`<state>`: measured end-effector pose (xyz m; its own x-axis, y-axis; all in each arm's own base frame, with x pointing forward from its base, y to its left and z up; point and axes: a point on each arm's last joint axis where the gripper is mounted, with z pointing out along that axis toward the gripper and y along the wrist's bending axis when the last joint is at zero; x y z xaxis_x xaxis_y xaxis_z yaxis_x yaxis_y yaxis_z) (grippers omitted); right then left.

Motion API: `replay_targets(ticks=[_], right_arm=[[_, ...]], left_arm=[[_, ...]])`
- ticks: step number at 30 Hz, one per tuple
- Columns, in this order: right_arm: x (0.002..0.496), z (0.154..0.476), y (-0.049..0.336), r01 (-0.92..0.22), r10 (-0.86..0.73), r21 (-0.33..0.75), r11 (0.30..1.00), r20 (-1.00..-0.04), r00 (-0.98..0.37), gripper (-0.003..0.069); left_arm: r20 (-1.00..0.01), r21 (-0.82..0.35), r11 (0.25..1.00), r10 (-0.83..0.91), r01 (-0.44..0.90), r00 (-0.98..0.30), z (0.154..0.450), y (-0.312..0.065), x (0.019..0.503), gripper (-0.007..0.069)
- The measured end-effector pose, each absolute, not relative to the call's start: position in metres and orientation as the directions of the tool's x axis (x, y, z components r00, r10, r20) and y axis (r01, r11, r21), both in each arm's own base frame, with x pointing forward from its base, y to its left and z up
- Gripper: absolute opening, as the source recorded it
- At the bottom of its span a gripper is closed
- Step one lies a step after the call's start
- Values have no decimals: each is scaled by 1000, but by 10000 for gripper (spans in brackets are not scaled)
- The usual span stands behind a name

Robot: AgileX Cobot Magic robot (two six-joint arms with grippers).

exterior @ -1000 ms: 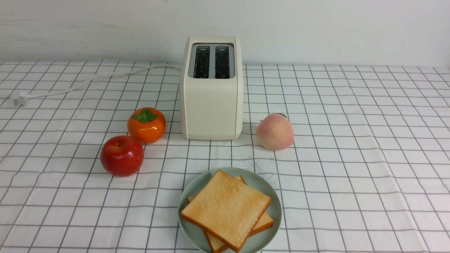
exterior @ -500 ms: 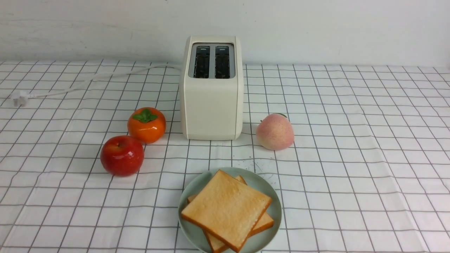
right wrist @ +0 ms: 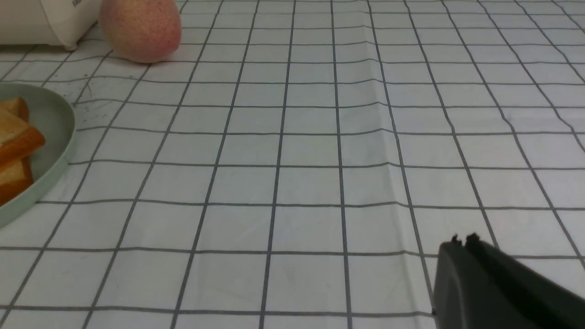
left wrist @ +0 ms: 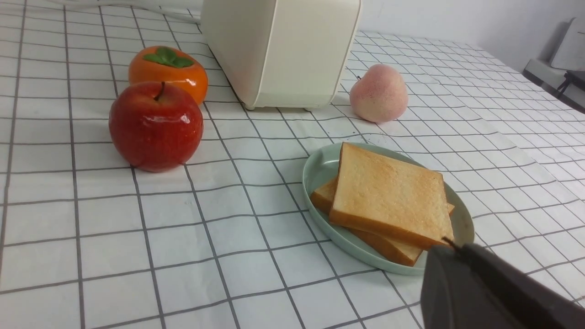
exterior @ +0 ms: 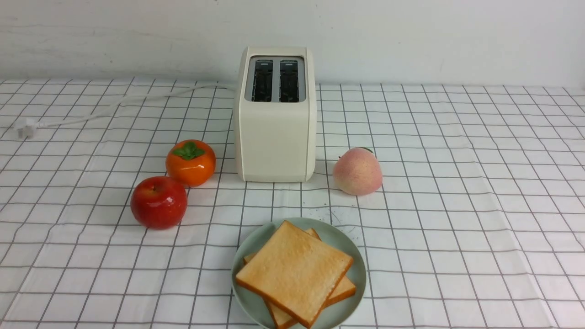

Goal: Take toasted bread from bread machine on white checkered table place on plate.

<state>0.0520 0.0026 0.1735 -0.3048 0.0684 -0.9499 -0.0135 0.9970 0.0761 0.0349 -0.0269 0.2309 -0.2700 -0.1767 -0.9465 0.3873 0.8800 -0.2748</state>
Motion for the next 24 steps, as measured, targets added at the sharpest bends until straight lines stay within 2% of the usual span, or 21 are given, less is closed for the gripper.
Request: replay_targets(ticks=[11, 16, 21, 24], right_arm=[[52, 174, 3, -13, 68, 76, 997, -950, -305, -10], [52, 174, 3, -13, 68, 76, 997, -950, -305, -9], [52, 174, 3, -13, 68, 76, 997, -950, -305, -3], [52, 174, 3, -13, 68, 76, 997, -950, -305, -2]], left_arm=[[-947, -275, 880, -177, 387, -270, 231, -27, 35, 15], [-965, -223, 904, -150, 366, -217, 233, -23, 37, 10], [-983, -178, 963, -168, 203, -67, 240, -11, 44, -13], [-978, -205, 972, -200, 113, -53, 225, -7, 49, -13]])
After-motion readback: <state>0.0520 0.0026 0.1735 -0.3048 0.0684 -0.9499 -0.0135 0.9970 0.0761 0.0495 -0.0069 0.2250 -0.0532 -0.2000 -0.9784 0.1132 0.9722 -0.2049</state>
